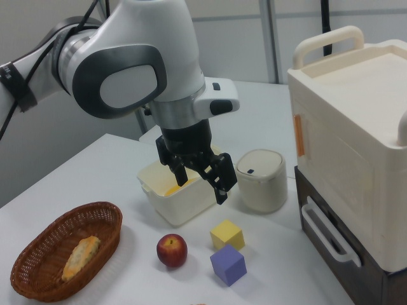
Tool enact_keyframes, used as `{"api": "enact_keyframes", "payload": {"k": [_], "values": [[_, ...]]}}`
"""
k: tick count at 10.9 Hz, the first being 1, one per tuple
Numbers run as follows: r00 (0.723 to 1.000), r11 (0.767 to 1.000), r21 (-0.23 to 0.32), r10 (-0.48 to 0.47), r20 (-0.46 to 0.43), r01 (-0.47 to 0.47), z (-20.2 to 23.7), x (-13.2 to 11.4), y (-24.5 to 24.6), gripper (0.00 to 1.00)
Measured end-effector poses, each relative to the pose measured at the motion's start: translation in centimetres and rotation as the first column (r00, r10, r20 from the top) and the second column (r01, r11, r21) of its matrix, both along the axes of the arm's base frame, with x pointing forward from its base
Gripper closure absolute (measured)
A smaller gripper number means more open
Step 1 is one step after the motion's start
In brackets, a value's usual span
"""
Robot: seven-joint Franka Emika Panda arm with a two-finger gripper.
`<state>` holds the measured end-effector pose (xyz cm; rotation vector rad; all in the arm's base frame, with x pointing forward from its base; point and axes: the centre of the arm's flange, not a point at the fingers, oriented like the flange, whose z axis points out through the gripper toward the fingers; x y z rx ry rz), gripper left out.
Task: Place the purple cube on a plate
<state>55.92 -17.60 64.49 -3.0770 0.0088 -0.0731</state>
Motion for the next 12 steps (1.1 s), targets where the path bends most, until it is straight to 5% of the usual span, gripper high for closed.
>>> {"api": "enact_keyframes", "payload": {"k": [12], "values": [[1.0,1.0,-0.004,-0.01,0.0,0.01,0.02,-0.35,-1.03,0.0]]}}
